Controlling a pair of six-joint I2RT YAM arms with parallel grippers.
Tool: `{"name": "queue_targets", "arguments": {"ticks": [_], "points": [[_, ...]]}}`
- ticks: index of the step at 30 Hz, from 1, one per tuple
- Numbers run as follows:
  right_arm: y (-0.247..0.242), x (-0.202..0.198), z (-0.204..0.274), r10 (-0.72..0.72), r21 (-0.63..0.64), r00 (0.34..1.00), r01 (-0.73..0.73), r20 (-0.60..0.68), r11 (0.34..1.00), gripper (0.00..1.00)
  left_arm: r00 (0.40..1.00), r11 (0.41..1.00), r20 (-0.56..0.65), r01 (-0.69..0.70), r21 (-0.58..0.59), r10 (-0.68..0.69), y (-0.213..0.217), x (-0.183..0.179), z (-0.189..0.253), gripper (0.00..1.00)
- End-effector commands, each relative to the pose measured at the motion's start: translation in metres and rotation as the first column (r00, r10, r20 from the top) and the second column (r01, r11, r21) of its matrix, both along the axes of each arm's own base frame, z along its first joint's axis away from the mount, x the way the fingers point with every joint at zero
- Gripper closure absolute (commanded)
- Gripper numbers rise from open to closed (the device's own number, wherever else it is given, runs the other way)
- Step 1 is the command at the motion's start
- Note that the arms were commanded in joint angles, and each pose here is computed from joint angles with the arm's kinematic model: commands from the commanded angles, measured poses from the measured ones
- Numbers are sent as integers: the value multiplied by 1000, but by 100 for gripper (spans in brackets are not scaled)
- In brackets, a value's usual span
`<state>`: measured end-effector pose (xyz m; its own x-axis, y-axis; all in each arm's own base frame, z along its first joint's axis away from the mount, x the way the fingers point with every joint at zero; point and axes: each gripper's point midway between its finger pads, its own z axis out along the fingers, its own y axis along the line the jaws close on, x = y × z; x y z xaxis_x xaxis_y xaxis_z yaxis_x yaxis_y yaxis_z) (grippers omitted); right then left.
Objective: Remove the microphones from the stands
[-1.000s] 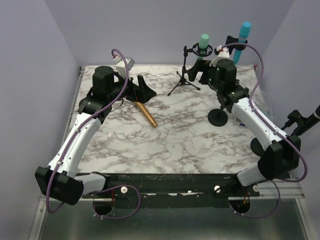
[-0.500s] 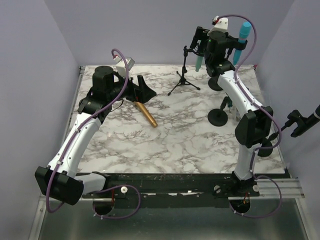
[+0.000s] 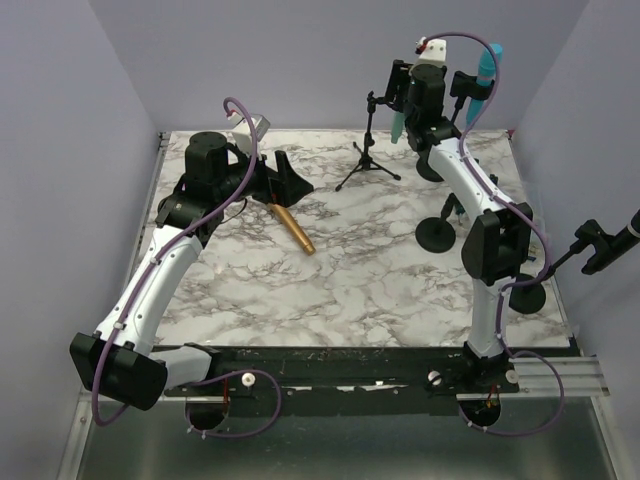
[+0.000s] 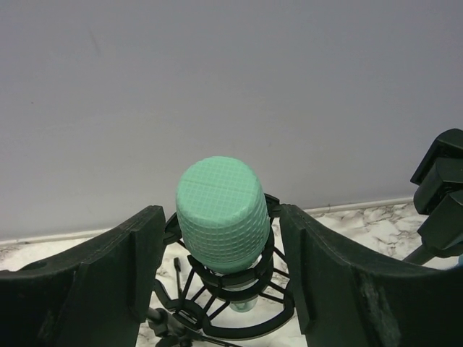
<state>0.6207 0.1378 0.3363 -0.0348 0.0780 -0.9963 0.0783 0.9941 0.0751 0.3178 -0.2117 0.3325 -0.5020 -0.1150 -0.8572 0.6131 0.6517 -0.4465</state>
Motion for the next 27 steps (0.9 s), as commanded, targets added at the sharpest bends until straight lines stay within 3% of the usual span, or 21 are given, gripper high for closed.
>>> {"name": "queue_targets", "arguments": {"ticks": [1, 6, 12, 20, 27], "points": [[-9, 8, 10, -39, -25, 998, 40, 44, 999, 30, 1000, 1000, 22, 20, -11, -19, -1, -3, 7, 3], [-8, 11, 10, -23, -41, 999, 25, 49, 999, 43, 1000, 1000, 20, 16, -7, -16, -1, -2, 6, 3], [-5, 9, 41, 5, -48, 995, 0, 98, 999, 68, 1000, 1000, 12, 13, -2, -13, -1, 0, 2, 3], [-11, -4, 110, 16, -114, 974, 10, 227, 993, 71, 1000, 1000, 7, 15, -4, -15, -2, 1, 0, 3], [-15, -40, 210, 34, -34, 904, -21, 426, 999, 84, 1000, 1000, -6, 10, 3, -10, -2, 4, -5, 3]]}}
